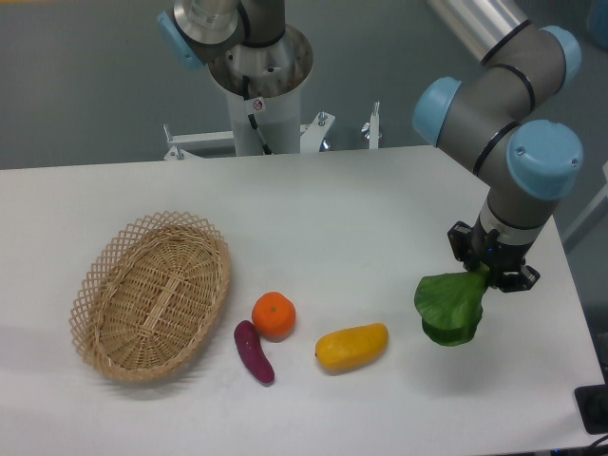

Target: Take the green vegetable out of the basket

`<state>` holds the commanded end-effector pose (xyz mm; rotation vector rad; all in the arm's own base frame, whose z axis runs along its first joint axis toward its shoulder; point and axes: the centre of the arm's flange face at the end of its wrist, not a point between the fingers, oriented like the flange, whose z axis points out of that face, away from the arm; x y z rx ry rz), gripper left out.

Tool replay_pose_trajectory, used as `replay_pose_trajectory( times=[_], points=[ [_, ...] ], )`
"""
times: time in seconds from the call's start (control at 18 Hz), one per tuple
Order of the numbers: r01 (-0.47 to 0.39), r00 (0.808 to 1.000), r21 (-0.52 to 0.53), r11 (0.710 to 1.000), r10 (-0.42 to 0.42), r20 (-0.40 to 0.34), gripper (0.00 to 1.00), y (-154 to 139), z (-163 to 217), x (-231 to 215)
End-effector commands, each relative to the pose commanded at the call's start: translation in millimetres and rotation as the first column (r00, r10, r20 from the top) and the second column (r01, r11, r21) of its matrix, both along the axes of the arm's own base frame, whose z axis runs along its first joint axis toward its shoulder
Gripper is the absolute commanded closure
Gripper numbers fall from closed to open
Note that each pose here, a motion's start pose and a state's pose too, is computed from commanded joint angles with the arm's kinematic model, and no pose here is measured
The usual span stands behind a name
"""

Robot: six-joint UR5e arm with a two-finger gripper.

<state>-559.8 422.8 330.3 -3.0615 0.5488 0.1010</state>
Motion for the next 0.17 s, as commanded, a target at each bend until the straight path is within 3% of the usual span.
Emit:
replay_pose_trajectory(
  times=[0.17],
  points=[
    [0.0,1.0,0.0,1.0,0.0,0.0,0.74,0.0,0.0,0.0]
  ],
)
